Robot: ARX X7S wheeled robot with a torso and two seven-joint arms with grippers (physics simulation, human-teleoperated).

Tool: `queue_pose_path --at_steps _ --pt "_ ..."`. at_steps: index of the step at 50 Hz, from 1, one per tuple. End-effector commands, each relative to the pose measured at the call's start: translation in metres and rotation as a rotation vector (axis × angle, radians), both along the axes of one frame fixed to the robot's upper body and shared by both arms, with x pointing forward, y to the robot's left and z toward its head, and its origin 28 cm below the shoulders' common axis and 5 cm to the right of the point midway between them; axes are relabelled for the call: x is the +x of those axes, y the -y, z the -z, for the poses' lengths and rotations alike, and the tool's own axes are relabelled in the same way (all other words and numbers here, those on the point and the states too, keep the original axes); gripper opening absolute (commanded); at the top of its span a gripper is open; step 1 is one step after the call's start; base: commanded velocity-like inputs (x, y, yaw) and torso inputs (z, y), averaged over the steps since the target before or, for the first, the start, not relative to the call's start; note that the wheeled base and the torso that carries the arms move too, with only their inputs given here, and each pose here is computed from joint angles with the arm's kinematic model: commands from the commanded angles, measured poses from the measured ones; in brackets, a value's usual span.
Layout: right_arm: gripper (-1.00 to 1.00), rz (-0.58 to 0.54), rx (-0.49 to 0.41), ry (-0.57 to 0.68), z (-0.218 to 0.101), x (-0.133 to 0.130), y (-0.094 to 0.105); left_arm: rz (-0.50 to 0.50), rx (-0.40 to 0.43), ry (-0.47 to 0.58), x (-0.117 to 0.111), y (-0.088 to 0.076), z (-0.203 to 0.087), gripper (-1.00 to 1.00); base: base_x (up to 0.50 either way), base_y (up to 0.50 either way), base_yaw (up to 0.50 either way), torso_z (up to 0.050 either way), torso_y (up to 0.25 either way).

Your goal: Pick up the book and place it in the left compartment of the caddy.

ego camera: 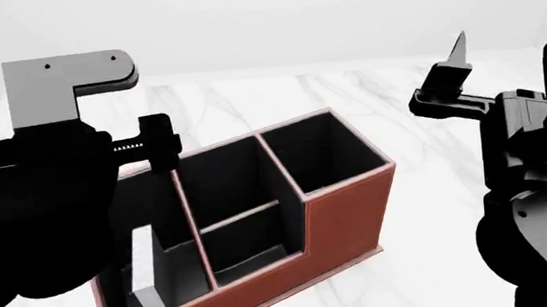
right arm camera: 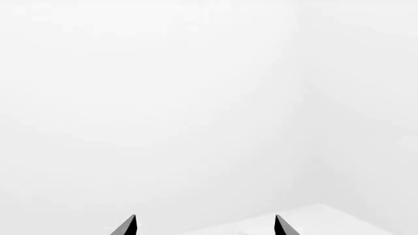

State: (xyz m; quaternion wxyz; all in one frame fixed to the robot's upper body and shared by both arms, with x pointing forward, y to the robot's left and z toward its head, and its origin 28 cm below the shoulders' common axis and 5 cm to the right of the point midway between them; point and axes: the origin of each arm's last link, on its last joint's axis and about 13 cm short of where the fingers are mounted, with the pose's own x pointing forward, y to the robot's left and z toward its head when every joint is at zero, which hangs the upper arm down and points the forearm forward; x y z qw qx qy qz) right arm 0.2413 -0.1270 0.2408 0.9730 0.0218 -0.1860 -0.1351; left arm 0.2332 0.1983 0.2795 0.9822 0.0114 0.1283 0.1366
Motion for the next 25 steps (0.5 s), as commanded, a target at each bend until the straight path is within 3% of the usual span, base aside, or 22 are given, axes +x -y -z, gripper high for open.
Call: queue_pose_path --at_steps 1,3,11,19,25 --pt "1.0 -0.098 -0.034 0.112 -0.032 -0.004 -0.022 0.035 0.084 0.207 0.001 0.002 0.009 1.0 0.0 0.0 0.0 0.0 0.0" --pt "1.0 -0.112 -0.039 0.124 -0.035 -0.004 -0.024 0.009 0.147 0.242 0.002 0.002 0.01 1.0 0.0 0.0 0.0 0.0 0.0" --pt "1.0 -0.153 -0.088 0.192 -0.043 -0.005 -0.034 -0.015 0.173 0.306 0.007 0.002 0.008 1.0 0.0 0.0 0.0 0.0 0.0" --pt "1.0 -0.184 -0.089 0.237 -0.05 -0.01 -0.039 -0.04 0.302 0.426 0.007 0.002 0.007 1.0 0.0 0.0 0.0 0.0 0.0" --pt "1.0 -0.184 -0.106 0.275 -0.054 -0.011 -0.041 -0.048 0.311 0.44 0.008 0.002 0.006 1.0 0.0 0.0 0.0 0.0 0.0"
